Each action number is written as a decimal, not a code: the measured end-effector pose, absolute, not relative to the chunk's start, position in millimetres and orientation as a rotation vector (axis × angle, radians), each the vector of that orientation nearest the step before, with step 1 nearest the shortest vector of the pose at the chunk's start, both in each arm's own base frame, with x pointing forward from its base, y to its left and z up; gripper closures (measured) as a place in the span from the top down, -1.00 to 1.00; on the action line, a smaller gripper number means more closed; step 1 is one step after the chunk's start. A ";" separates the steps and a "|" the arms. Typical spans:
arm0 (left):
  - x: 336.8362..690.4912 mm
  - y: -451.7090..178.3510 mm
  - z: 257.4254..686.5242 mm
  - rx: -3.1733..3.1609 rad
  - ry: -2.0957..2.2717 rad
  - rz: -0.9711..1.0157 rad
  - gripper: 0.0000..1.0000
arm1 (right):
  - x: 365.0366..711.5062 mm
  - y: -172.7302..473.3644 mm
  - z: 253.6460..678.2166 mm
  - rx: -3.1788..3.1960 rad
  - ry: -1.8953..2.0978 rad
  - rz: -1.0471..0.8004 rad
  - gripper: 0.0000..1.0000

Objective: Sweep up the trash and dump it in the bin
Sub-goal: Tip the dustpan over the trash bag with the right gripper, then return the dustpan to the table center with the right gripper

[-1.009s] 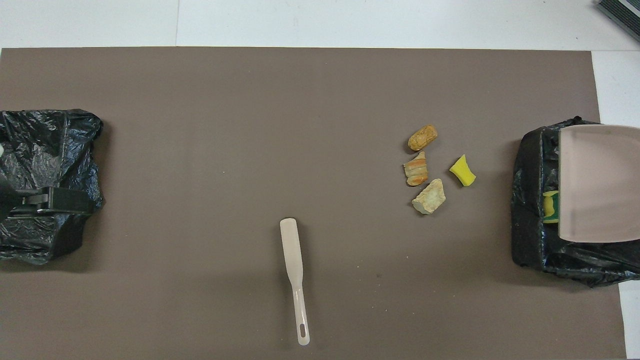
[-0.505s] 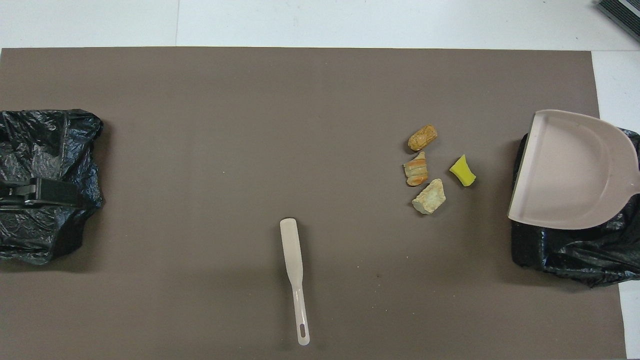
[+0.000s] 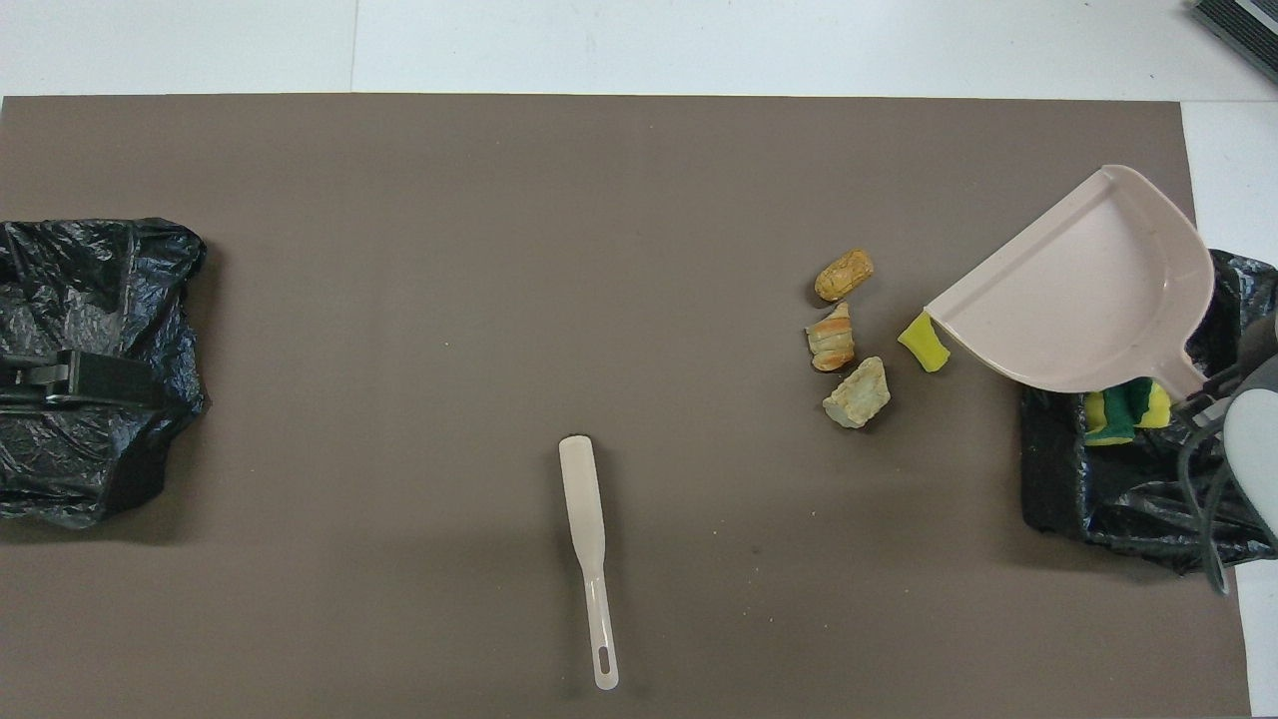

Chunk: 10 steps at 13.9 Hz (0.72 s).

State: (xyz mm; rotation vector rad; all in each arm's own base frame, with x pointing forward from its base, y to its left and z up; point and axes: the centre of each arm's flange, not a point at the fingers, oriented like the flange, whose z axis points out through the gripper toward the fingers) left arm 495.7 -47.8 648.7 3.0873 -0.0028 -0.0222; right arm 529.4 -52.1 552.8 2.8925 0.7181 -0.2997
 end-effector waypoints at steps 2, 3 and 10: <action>495.7 -47.9 648.7 3.087 -0.004 -0.022 1.00 | 532.7 -11.0 548.6 2.986 0.472 -0.259 -0.35; 495.7 -47.9 648.7 3.087 -0.004 -0.022 1.00 | 533.2 12.9 547.0 3.029 0.382 -0.245 -0.35; 495.7 -47.9 648.7 3.087 -0.005 -0.022 1.00 | 546.4 170.9 499.4 3.188 0.067 -0.250 -0.35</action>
